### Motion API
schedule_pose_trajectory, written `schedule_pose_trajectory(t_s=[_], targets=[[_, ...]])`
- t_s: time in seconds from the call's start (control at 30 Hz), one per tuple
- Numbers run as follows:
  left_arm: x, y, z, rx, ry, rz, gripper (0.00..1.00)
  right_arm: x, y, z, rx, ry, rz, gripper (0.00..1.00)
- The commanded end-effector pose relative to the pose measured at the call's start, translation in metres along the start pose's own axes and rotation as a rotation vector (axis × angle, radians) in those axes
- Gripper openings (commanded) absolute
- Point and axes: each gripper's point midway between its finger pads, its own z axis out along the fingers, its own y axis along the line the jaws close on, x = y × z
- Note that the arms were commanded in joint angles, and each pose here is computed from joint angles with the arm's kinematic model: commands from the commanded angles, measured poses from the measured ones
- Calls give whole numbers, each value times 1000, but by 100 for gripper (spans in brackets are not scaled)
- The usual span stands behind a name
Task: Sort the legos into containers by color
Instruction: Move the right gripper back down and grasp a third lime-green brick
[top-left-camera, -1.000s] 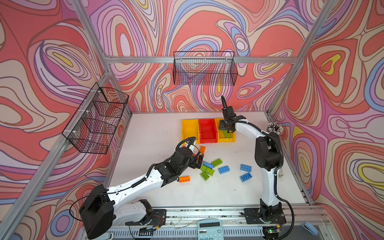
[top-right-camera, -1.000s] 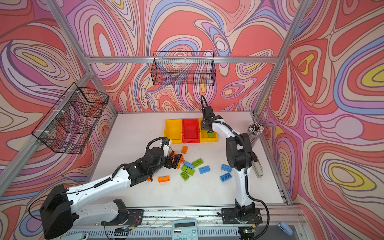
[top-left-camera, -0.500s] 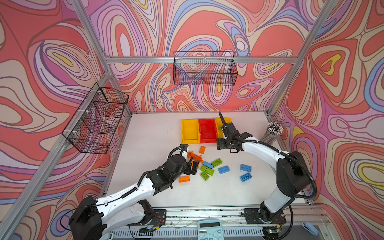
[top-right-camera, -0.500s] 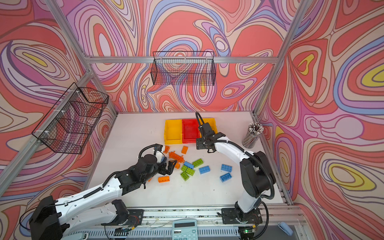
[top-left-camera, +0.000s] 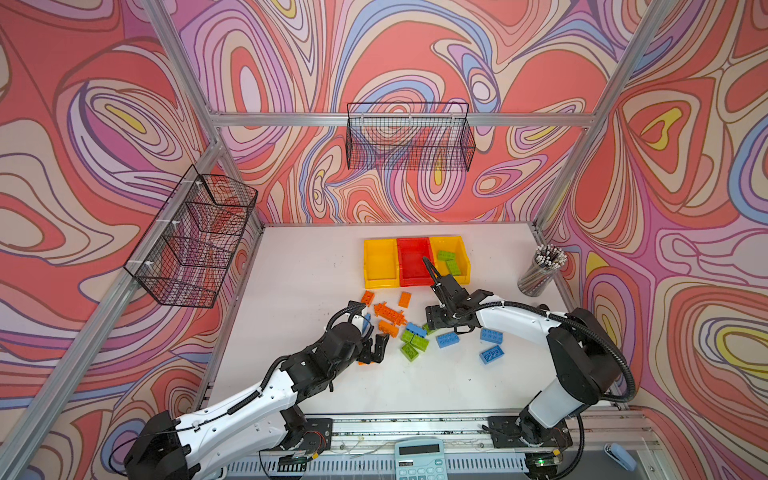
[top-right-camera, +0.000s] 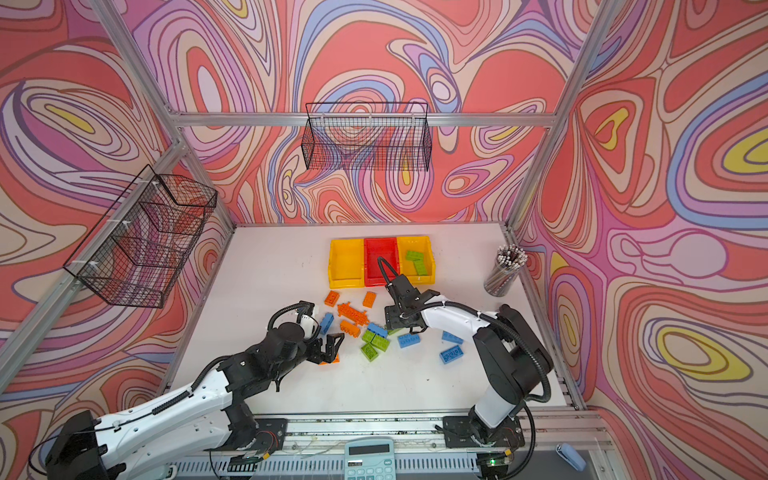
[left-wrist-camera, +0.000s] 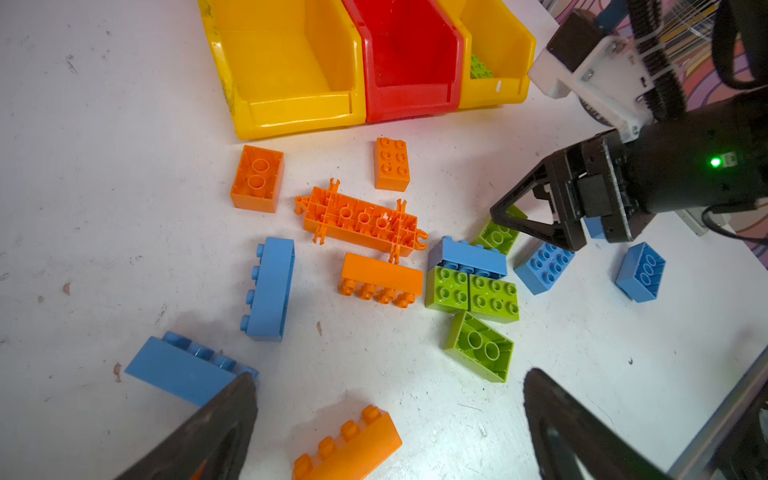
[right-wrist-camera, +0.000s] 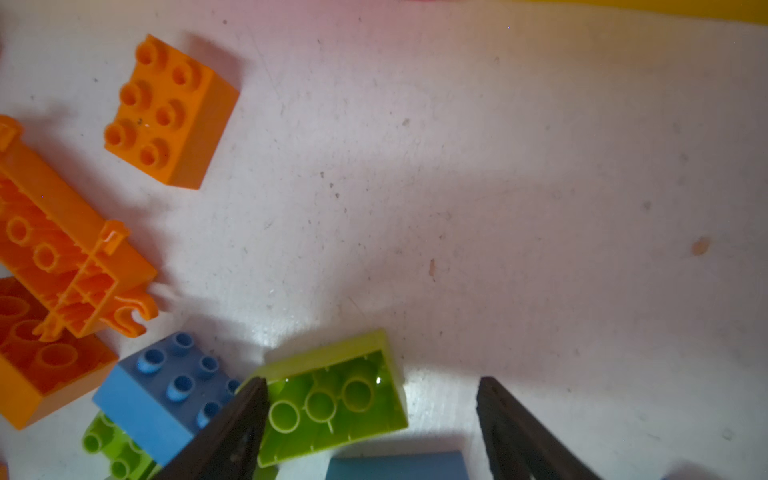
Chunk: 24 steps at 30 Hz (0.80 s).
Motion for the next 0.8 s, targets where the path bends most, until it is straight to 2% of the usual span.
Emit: schedule_pose_trajectory(t_s=[0.0,0.23,0.77], targets=[[5,3,-2,-7,13,-29,100,4,13,2,-19,-11,1,83],[7,6,-5,-17,12,-28,100,9,21,6,-26,-3,-2,83],[7,9,-5,-27,6,-25,100,19,7,26,58,32,4,84]])
